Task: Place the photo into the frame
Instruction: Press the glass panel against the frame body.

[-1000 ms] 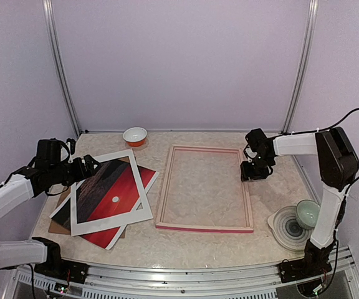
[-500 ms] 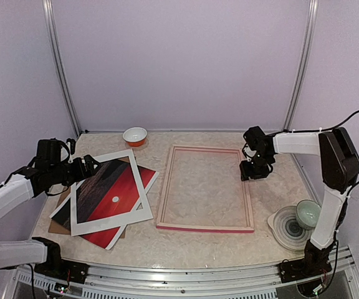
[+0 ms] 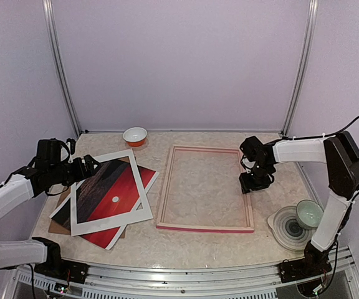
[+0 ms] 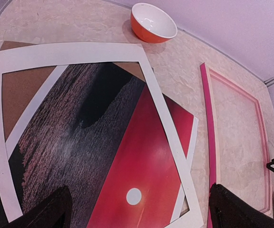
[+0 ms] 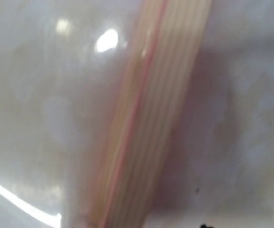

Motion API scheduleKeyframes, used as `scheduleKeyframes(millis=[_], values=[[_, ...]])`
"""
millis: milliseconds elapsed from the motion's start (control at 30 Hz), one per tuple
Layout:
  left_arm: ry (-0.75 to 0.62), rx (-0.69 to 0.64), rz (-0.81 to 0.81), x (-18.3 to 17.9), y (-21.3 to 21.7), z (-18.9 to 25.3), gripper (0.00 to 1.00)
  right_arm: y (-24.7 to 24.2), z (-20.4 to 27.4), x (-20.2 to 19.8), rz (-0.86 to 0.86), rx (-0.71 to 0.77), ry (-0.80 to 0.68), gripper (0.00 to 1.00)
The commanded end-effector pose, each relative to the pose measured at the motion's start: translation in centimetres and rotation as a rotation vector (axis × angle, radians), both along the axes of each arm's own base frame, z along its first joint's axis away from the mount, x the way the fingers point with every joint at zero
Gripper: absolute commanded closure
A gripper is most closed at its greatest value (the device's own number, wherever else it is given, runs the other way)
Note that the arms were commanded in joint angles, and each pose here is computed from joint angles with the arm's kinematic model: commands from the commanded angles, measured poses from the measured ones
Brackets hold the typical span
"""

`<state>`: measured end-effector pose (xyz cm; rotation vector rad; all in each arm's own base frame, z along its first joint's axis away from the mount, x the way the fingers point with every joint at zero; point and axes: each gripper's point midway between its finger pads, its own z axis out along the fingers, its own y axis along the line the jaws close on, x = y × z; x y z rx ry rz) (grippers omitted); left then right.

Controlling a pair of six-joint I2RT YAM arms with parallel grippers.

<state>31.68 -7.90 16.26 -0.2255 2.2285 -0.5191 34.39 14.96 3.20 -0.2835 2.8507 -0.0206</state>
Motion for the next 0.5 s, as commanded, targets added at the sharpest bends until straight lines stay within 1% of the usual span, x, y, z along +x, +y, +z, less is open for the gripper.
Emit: scheduleKeyframes(millis=[0,133,400,467], values=[[0.002,0.015,-0.008,-0.3,-0.1,-0.3,0.01,-0.4,0.2,-1.8,-0.003,-0.058,0.008,0.44],[0.002,0.014,-0.009,-0.3,-0.1,-0.3,0.01,-0.4,0.0,-2.4,0.001,-0.073,0.013,0.44],[-0.001,0.014,-0.011,-0.3,-0.1,-0.2,0.01,0.1,1.4,-4.1,0.010,-0.068,0.007,0.44],[0.000,0.013,-0.011,-0.3,-0.1,-0.3,0.01,0.0,0.9,-4.8,0.010,-0.076,0.022,0.44]])
